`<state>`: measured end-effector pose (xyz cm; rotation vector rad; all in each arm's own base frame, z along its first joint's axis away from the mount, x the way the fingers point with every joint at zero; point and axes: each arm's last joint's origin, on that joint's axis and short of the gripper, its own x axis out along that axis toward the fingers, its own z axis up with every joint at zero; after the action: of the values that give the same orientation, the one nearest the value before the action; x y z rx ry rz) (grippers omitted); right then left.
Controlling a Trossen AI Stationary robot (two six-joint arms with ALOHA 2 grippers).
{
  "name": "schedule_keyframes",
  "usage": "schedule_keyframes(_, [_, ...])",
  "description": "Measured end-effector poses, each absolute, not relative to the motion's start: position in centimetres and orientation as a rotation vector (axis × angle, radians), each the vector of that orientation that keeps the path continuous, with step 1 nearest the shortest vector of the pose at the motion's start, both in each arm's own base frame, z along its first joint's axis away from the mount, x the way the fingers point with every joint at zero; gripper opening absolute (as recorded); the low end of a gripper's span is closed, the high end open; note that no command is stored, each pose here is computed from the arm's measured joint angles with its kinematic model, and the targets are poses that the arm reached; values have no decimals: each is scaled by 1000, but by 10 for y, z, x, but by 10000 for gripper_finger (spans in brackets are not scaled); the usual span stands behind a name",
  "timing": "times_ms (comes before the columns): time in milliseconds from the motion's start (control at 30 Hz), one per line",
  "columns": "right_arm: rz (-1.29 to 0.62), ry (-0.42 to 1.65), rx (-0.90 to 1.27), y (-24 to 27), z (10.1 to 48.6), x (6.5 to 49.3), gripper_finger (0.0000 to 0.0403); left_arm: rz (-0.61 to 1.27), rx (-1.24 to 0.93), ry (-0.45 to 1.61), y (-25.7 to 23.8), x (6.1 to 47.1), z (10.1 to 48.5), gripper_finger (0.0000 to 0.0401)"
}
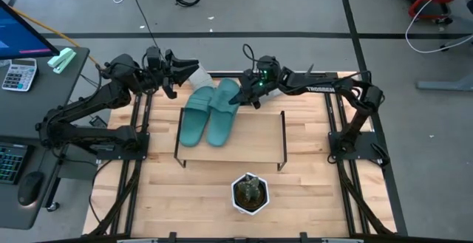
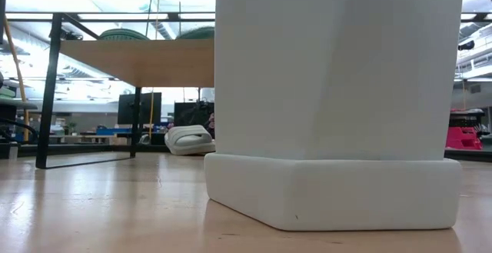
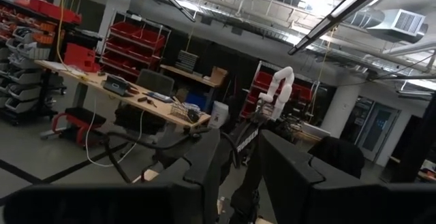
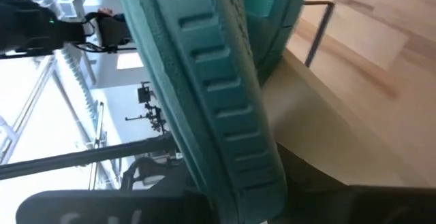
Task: Pick and place slides into the shelf
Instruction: Put the green slipper on the shelf
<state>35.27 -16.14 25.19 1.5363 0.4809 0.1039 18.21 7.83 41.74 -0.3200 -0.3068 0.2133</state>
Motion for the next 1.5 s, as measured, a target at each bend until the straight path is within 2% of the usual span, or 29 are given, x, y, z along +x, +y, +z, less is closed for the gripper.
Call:
schedule_keyframes(467, [81,476,1536,-161,249,354,84,211,-325,-307,78,182,417,107])
schedule_keyframes(733, [78,468,1512,-159,249,356,160,212,-325,-307,78,182,417,107])
schedule_keyframes(1067, [49,491,1520,-158,246,355,221,212,-324,-306,78,182,417,107])
schedule_keyframes(1267, [56,511,1511,-156,244,355,249,212,-324,-306,78,182,417,107])
schedule_keyframes(1500, [61,512,1496,-155,244,356,263,212,-324,-306,78,182,417,107])
